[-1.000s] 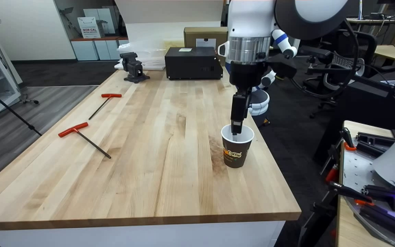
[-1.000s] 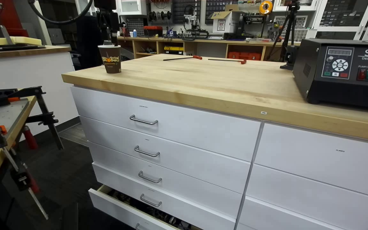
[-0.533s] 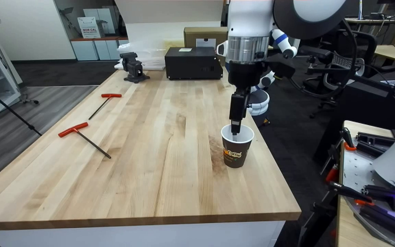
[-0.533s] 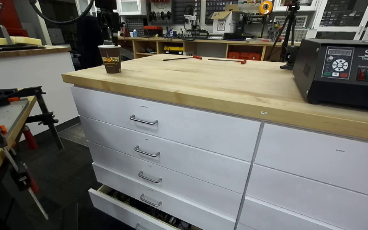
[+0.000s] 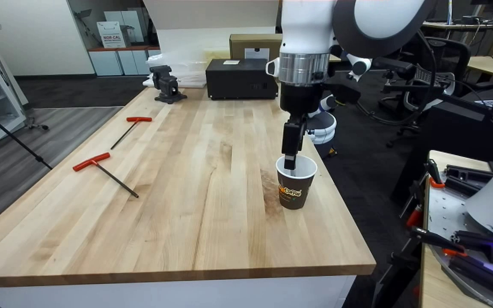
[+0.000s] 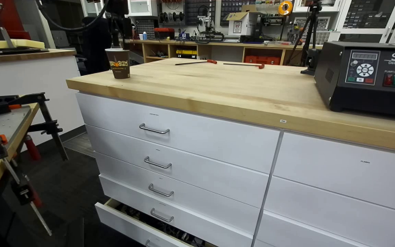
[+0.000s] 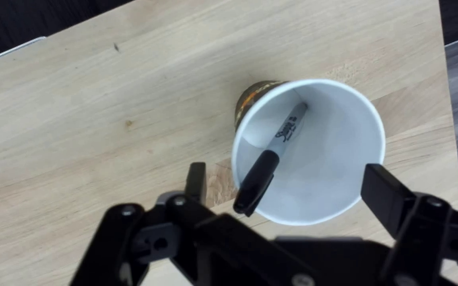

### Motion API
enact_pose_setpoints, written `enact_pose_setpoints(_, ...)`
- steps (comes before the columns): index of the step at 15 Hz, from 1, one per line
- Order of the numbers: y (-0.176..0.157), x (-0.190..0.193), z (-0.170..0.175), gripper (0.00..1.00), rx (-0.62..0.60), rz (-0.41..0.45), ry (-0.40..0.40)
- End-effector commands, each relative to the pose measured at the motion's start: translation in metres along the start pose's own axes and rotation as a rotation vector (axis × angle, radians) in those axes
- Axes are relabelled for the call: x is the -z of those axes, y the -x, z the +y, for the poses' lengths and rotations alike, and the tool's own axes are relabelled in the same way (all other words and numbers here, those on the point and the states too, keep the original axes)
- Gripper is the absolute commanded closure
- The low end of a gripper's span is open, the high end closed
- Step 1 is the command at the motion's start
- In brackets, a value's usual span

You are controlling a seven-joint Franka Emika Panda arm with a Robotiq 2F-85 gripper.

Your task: Remove the pen in the black cup and put it on the table

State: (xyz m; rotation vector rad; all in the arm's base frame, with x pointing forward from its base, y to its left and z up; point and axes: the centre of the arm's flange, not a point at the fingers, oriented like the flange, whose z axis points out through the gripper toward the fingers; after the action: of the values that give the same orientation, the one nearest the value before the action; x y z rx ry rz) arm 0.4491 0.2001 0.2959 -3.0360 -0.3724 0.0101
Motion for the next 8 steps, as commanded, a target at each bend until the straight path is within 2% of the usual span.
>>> enact_pose_setpoints(1,-0.017,-0.004,0.006,0.26,0.016,0.021,0.001)
enact_pose_setpoints(4,-0.022,-0.003,0.009,0.47,0.018,0.020,0.012)
enact_pose_setpoints(5,-0.024,-0.001,0.010,0.36,0.020,0.021,0.016)
enact_pose_setpoints(6,-0.026,0.000,0.011,0.16,0.021,0.023,0.021)
enact_pose_setpoints(7,-0.027,0.002,0.013,0.15,0.024,0.025,0.025)
enact_pose_setpoints(8,-0.029,0.004,0.014,0.29,0.025,0.025,0.028)
